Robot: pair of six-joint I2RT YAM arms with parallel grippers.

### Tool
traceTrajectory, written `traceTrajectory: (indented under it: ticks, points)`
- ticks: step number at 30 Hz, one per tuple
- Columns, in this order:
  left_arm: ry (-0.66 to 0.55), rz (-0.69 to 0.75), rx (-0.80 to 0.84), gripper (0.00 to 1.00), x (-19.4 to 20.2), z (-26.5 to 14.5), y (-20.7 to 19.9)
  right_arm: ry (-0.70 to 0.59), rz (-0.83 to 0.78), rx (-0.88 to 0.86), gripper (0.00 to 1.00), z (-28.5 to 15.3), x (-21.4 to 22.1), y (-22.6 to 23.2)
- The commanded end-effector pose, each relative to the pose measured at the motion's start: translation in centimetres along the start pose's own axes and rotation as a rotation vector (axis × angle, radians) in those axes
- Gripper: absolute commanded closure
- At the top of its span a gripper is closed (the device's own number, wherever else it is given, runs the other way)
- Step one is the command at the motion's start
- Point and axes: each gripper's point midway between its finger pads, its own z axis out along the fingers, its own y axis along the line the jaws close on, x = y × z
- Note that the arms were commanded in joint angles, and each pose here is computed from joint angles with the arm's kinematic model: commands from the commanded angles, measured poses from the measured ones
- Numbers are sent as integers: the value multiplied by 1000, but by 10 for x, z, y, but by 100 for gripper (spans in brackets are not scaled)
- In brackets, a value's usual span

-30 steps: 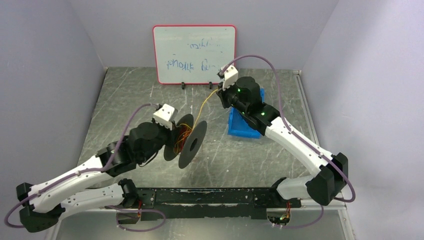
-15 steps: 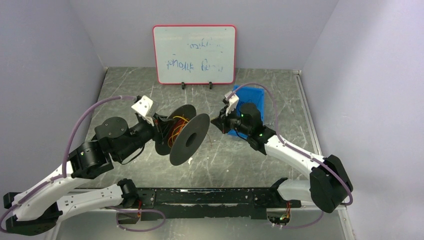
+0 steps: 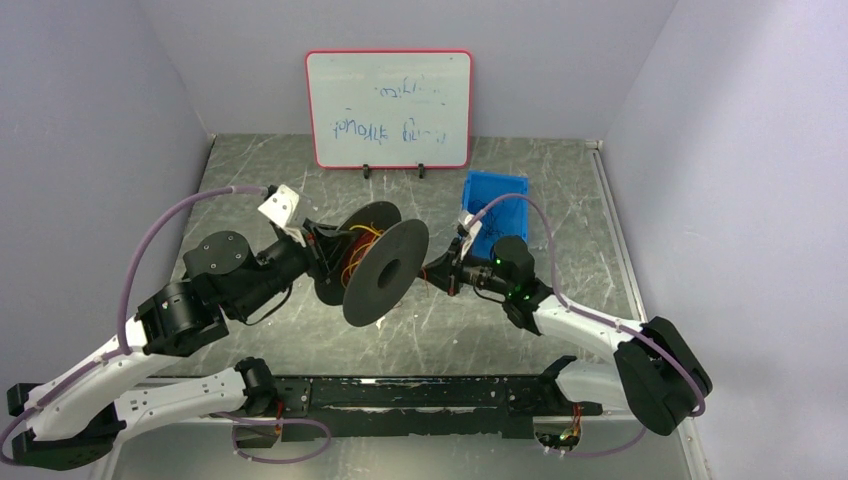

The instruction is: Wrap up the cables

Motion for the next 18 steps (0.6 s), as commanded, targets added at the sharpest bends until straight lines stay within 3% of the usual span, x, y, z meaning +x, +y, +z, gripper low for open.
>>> traceTrajectory:
  ticks: [1,18]
  points:
    - [-230,-162,67,93,-60,-1,-19,-111,35,-144,100,-6,-14,30]
    - [-323,-466,-81,93,-40,39,0,-323,167,-322,100,-22,-31,92]
